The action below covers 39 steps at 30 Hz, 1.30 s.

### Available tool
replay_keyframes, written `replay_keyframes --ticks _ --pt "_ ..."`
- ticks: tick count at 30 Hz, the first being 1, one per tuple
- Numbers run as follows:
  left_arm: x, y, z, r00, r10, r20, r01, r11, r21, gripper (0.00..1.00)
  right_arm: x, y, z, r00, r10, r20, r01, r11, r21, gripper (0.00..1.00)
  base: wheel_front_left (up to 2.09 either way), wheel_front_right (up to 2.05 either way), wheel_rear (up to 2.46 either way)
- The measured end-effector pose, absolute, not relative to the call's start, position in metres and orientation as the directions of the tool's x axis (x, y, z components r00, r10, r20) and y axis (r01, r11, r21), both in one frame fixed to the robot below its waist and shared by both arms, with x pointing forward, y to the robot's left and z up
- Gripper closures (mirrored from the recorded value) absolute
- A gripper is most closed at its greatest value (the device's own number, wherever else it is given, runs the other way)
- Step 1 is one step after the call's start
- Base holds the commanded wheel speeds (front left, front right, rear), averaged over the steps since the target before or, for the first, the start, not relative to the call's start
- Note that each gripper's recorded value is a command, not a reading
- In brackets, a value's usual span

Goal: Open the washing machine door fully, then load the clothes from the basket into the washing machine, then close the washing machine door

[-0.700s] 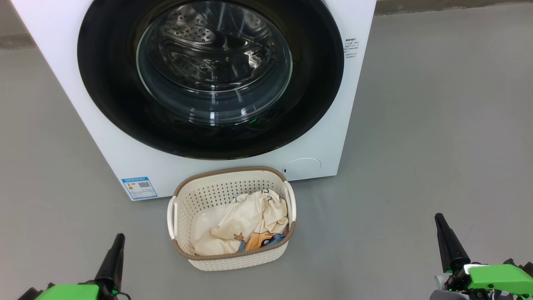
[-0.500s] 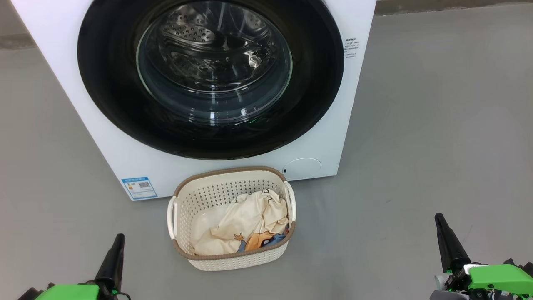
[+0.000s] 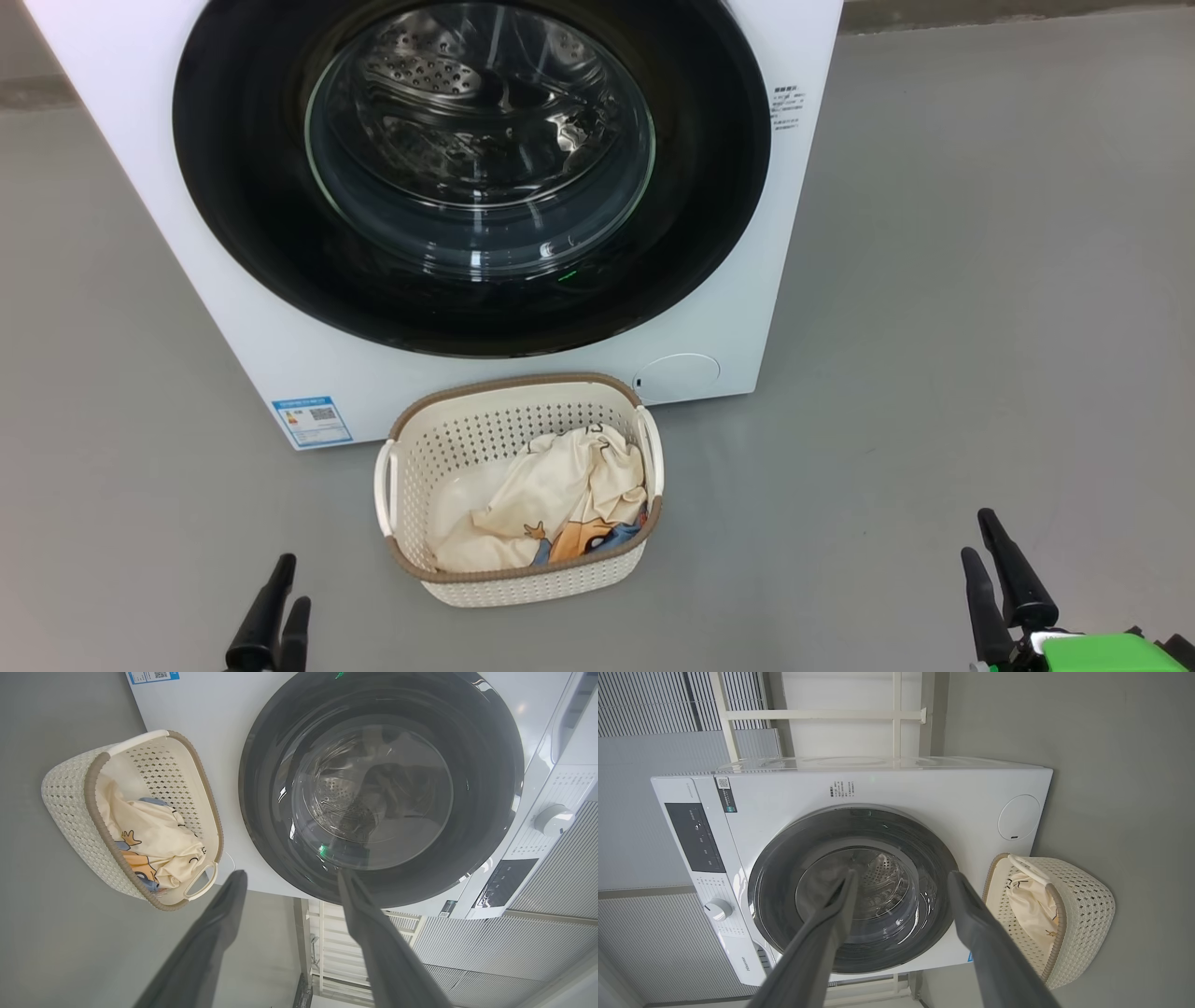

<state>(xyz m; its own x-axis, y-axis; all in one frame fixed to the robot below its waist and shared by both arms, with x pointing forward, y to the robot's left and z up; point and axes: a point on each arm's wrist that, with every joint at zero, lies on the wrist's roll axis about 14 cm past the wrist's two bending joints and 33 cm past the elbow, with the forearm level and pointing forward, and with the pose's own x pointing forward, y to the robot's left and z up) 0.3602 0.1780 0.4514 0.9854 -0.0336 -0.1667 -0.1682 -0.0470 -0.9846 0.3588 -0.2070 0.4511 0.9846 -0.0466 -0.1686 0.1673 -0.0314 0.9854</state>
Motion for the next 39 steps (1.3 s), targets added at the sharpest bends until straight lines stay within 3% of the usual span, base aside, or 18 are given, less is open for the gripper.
replay_keyframes --ticks 24,39 --pt "0.365 0.180 0.470 0.994 0.009 -0.110 -0.111 0.020 -0.994 0.00 0.365 -0.213 0.472 0.990 -0.098 -0.105 0.111 0.052 0.992 0.00 0.00 0.00 0.00" --pt "0.361 0.176 0.482 0.997 0.021 -0.073 -0.074 0.010 -0.997 0.00 0.371 -0.206 0.486 0.994 -0.097 -0.057 0.067 0.099 0.993 0.00 0.00 0.00 0.00"
